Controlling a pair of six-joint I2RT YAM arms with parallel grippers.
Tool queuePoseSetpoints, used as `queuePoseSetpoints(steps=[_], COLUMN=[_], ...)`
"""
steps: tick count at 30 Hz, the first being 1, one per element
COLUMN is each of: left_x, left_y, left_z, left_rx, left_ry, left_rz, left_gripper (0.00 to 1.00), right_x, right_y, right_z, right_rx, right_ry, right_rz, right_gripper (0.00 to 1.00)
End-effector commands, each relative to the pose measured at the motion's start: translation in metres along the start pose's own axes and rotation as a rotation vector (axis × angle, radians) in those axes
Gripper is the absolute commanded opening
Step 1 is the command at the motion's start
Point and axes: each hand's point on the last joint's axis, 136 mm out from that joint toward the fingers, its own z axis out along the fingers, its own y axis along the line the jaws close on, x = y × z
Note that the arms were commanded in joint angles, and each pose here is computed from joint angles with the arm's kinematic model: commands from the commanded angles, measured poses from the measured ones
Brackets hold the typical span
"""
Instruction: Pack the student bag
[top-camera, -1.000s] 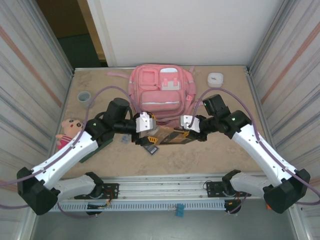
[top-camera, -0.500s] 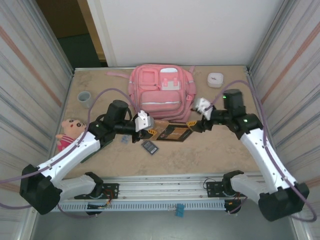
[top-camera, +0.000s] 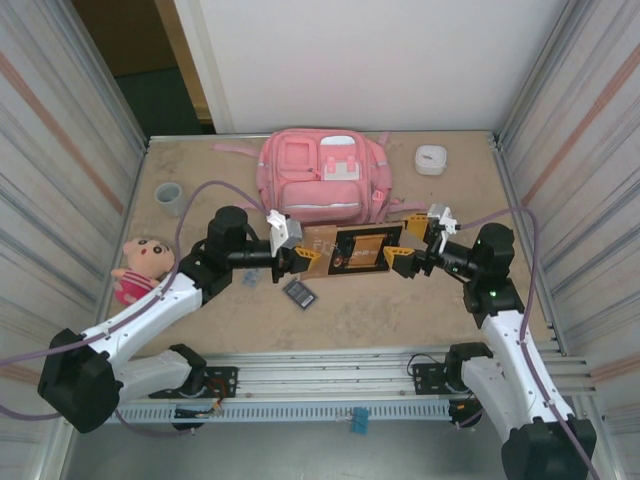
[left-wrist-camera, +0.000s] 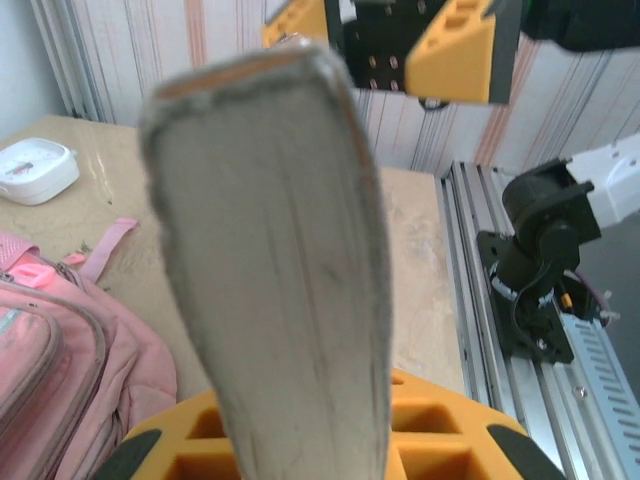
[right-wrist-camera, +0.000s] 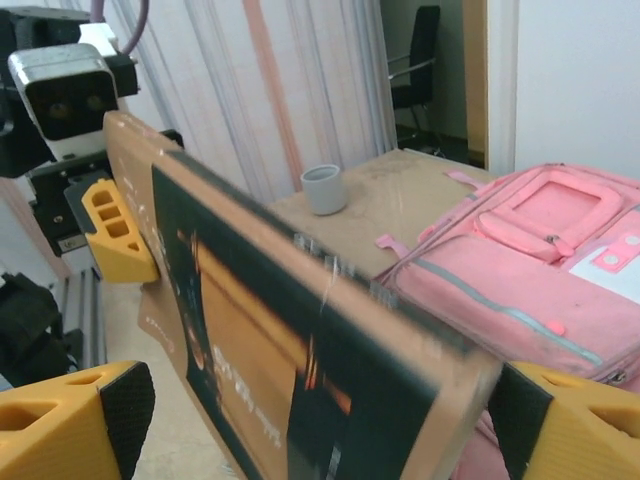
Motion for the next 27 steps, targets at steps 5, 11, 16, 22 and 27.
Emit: queuePoseSetpoints(steps=[5,11,16,22,27], left_x=[-0.043,-0.054,-0.054,-0.033,-0.01], left_y=[-0.007,-0.013,-0.011,0.008,0.026], left_z=[-0.011,-0.017,-0.017,-0.017,-0.031], left_rx=[0.065,0.133,0.139,0.016,-0.171], left_ry=[-0.173,-0.22,-0.224,-0.144,0.05], left_rz=[0.071,0.078,0.069,0.048,0.12], left_gripper=[0.0,0.0,0.0,0.4,0.82], right_x=[-0.013,0.002,0.005,0.001,0.026], right_y=[-0.02,0.019,0.035,0.04,0.016], right_z=[-0.006,0.005,0.007,0.005,0.003], right_rx=[0.12,-0.154,-0.27,-0.269,-0.078], right_ry=[-0.11,-0.003,0.034,0.079,0.22], right_rz=[0.116,0.13,0.116,0.038,-0.058], right_gripper=[0.91,0.88,0.63,0.0,0.0])
